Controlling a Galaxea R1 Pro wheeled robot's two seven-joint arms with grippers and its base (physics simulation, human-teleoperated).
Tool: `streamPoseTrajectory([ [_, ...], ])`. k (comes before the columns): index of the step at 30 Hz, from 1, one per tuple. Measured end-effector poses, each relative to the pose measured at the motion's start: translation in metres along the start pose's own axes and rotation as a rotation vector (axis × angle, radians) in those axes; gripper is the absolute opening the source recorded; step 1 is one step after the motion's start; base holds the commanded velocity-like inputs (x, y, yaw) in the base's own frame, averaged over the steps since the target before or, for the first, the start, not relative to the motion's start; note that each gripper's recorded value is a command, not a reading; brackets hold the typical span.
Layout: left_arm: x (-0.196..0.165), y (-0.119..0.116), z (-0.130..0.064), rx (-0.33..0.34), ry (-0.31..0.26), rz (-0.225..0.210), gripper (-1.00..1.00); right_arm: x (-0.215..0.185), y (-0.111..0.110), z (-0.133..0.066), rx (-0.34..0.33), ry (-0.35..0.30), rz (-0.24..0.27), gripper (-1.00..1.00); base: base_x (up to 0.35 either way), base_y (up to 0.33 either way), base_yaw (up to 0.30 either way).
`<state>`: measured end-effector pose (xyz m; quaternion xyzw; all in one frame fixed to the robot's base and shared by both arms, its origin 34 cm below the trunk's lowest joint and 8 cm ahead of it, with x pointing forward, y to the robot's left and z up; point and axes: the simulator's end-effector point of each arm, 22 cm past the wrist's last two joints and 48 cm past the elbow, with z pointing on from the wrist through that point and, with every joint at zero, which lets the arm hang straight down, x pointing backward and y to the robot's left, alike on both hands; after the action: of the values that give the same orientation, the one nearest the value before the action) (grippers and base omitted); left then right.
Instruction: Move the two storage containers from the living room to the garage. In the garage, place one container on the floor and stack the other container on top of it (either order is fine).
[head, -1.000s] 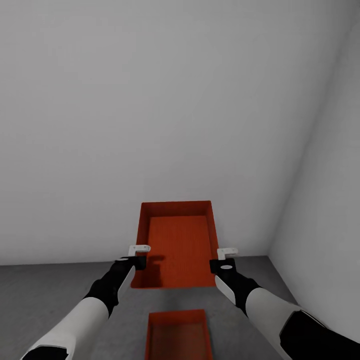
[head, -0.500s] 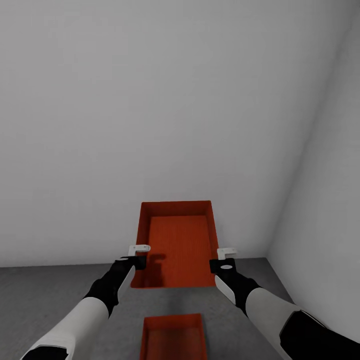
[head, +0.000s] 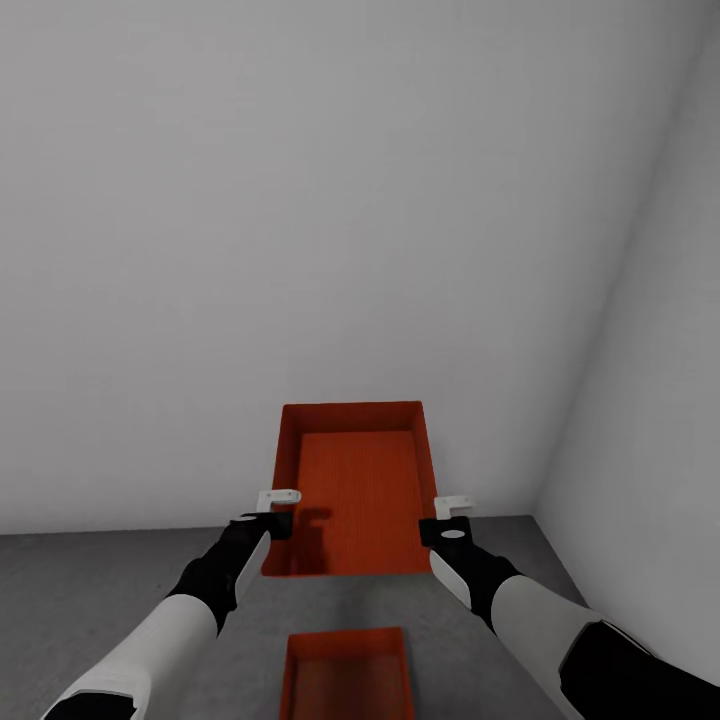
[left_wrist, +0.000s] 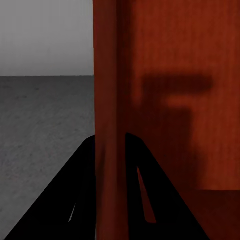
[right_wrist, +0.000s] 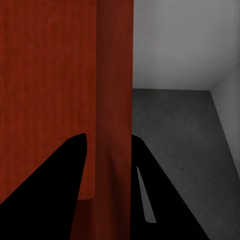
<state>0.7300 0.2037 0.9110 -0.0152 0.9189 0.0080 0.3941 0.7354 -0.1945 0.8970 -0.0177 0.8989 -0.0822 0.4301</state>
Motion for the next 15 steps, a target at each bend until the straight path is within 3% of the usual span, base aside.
streamPoseTrajectory([
  [15,0.0075,0.0006,0.0051,0.001,0.015,-0.004,-1.00,0.0063,0.0017,0.0036,0.000,0.016,-0.005,-1.00,0.000,0.000,0.000],
])
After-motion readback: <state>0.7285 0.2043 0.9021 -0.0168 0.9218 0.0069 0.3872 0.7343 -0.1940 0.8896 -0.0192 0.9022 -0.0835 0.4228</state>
